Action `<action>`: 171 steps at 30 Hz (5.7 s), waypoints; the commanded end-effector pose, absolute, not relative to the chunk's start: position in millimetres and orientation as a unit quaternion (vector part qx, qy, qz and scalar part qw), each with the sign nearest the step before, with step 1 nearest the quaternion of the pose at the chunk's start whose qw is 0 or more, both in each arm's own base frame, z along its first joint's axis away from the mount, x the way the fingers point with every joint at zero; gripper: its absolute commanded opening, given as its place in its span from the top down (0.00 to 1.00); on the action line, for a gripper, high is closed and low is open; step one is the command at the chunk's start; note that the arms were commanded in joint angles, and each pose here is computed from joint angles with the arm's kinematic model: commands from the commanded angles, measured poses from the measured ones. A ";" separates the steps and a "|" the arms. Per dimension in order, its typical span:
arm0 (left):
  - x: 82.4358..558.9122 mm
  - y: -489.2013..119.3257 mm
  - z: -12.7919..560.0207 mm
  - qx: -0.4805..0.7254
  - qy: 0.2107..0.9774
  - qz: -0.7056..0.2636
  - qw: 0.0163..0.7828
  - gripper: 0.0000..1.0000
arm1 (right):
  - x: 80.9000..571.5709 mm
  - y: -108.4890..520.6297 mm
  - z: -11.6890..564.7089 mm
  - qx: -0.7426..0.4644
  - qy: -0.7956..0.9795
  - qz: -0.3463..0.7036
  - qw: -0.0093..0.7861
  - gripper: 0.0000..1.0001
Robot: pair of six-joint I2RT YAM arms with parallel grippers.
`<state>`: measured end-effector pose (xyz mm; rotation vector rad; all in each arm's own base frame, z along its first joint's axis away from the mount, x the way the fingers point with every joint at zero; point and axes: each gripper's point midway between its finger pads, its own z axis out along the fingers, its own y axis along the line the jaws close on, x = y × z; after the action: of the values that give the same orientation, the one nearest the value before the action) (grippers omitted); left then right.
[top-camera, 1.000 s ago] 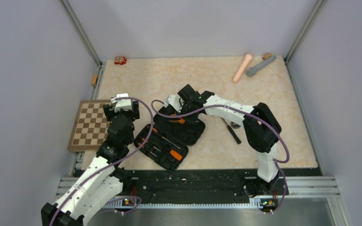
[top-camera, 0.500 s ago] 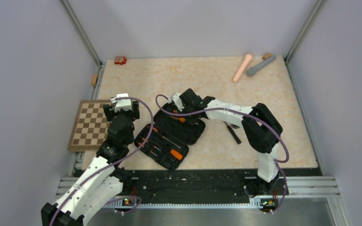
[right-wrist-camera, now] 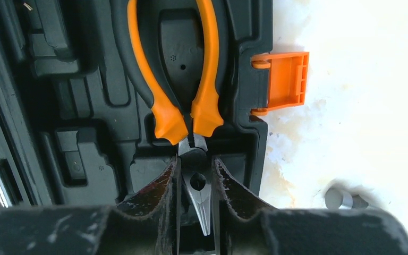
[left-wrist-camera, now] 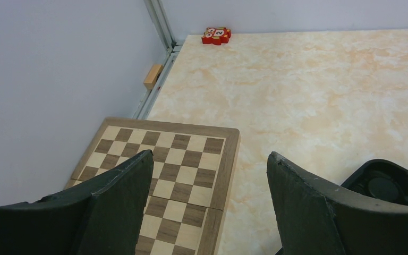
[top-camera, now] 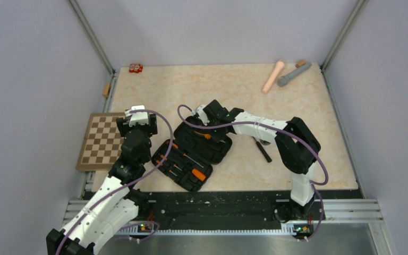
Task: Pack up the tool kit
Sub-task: Adjust the pliers in the toolbox.
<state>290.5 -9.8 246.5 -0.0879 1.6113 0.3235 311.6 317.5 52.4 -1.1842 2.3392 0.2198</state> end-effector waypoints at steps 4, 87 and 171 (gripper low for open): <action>290.9 -11.5 264.7 -0.051 0.702 0.128 0.699 0.18 | 316.0 315.1 82.9 -0.402 0.869 0.084 0.276 0.69; 309.8 -116.0 85.9 -0.131 0.891 -0.085 0.426 0.37 | 302.1 284.6 61.0 -0.332 0.891 0.174 0.258 0.90; 277.2 -159.4 104.0 -0.126 0.888 -0.180 0.405 0.59 | 267.3 226.4 -71.4 -0.248 0.956 -0.142 0.071 1.00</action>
<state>269.0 -164.7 74.1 -0.2630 2.3746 -0.4263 322.6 337.8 43.4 -0.5174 2.5689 0.2747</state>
